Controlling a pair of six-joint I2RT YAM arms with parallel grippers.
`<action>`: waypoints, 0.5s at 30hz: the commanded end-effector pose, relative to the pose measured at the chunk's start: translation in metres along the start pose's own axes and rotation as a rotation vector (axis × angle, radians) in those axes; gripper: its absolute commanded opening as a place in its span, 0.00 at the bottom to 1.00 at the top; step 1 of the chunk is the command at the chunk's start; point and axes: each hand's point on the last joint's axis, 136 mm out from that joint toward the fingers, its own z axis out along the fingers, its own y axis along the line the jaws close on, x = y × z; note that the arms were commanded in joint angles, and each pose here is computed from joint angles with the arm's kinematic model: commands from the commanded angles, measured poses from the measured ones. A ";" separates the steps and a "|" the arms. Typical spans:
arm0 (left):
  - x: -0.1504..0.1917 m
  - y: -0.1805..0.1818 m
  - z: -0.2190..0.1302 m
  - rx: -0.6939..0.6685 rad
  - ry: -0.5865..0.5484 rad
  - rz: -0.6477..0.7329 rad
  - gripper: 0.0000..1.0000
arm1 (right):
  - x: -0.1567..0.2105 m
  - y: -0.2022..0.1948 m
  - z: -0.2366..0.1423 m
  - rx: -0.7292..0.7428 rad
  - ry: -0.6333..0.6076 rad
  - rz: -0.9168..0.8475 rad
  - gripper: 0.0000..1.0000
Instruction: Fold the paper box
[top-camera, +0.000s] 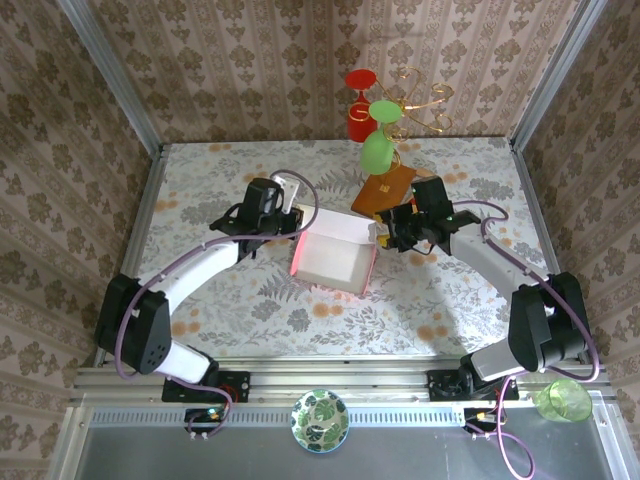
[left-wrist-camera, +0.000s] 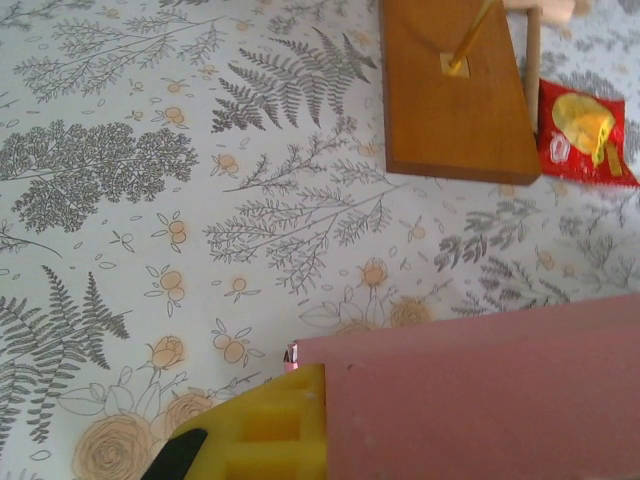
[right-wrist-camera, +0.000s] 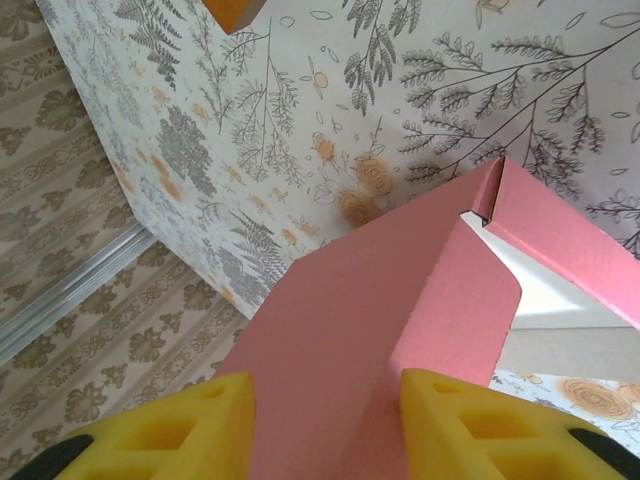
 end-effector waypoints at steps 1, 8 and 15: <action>-0.006 -0.004 0.007 0.022 -0.049 -0.122 0.00 | 0.004 -0.004 0.011 0.006 0.038 0.032 0.41; -0.012 -0.006 0.010 0.045 -0.098 -0.150 0.00 | -0.003 0.005 0.028 -0.017 0.040 0.015 0.37; -0.006 0.000 0.014 0.057 -0.146 -0.167 0.00 | -0.008 0.014 0.040 -0.045 0.041 -0.024 0.33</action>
